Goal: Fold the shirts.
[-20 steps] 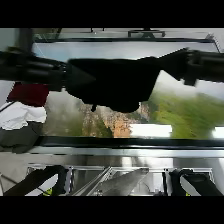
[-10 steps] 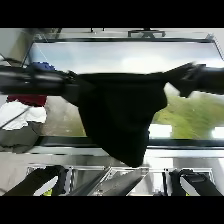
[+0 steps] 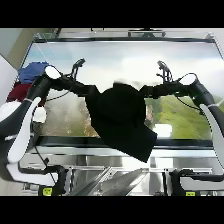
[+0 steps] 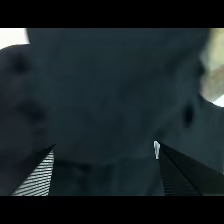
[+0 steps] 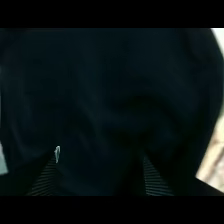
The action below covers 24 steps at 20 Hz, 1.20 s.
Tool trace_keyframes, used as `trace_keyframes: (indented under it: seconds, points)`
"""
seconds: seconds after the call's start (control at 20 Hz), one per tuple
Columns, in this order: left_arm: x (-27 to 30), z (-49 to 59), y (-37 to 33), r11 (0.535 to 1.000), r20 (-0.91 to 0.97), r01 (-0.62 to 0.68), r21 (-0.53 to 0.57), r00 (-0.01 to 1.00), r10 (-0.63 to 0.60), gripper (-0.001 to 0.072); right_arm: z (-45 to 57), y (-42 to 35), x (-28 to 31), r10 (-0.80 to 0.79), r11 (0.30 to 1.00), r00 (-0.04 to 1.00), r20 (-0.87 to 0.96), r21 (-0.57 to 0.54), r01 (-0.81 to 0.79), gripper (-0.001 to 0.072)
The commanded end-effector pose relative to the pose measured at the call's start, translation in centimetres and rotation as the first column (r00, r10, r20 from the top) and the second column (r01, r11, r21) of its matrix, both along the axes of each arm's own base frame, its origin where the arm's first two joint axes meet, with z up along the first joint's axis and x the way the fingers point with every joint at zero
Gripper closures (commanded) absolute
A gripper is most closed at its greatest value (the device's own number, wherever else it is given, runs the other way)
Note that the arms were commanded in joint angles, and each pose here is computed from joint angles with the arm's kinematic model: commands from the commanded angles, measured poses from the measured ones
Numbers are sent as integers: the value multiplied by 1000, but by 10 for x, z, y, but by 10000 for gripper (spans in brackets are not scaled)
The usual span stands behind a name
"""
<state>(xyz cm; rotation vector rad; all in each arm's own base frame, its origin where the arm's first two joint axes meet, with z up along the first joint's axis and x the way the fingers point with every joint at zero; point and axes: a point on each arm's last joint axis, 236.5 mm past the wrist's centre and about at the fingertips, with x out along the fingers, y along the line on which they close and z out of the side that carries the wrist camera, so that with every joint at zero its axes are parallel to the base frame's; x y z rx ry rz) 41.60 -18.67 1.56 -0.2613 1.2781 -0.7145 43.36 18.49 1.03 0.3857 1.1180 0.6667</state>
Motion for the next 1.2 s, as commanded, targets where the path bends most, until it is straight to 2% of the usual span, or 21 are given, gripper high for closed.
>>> trace_keyframes:
  seconds: [0.0,0.1,0.25,0.4,0.6,0.8,0.85,0.9,0.95,1.0,1.15]
  points:
    - [-6,-17,53,999,-216,-46,-12,976,43,-11,-3,-39,9,-24,1000,999,-46,-6,23,131]
    - [-40,-26,65,998,-346,-60,-19,937,50,-10,5,-72,4,-50,998,998,-48,-39,48,131]
    - [-115,-58,48,999,-480,-52,-9,877,41,-10,-17,-103,-19,-68,995,988,-136,-83,57,131]
    - [-178,-97,8,996,-513,-85,-7,856,70,-9,-42,-107,-37,-74,995,978,-193,-81,59,131]
    - [-190,-128,-41,985,-430,-170,-25,891,143,10,-55,-96,-50,-58,996,972,-230,-72,42,132]
    - [-193,-147,-70,996,-412,-87,7,907,82,11,-54,-85,-52,-32,998,972,-232,-61,18,131]
    - [-193,-148,-78,998,-419,-64,4,906,60,51,-53,-84,-53,-30,998,972,-233,-60,16,131]
    - [-193,-147,-85,999,-426,-39,-4,904,33,316,-53,-84,-53,-30,998,972,-233,-60,16,131]
    - [-191,-142,-91,1000,-432,-12,-19,902,2,649,-53,-84,-53,-30,998,972,-233,-60,17,132]
    - [-189,-135,-96,999,-432,18,-41,901,-35,711,-53,-84,-53,-30,998,972,-233,-60,17,131]
    - [-171,-108,-88,994,-400,94,-52,910,-107,712,-53,-84,-53,-31,998,972,-232,-61,17,131]
